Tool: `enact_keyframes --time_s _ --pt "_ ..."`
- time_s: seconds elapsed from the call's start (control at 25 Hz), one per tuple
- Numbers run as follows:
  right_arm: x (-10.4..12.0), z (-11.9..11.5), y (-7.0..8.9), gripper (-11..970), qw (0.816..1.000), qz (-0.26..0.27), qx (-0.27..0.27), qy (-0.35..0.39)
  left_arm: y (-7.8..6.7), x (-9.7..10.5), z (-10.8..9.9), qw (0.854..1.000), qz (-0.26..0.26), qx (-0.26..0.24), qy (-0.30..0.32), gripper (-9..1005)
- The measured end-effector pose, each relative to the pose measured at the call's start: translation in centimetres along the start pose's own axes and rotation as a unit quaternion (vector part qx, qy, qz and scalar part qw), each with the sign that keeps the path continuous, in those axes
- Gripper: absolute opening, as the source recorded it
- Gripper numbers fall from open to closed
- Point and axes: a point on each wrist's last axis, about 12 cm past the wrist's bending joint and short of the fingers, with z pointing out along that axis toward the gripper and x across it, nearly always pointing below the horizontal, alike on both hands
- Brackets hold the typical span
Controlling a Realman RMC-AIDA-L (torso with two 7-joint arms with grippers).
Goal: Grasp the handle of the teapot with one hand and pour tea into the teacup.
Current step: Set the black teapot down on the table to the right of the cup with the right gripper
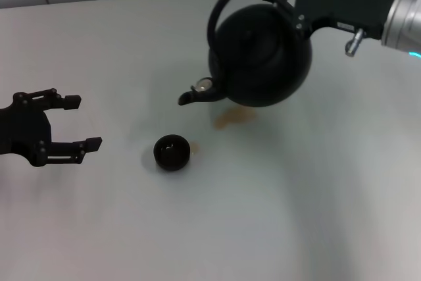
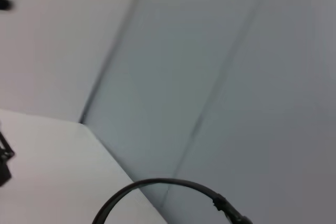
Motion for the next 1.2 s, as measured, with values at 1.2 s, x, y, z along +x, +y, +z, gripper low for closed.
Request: enact_keyframes --time_s 1.2 --pt "5.7 -0.5 1.8 98 0.989 0.128 0.04 0.056 0.0 -0.4 0.5 1.0 0.007 0.003 -0.001 870"
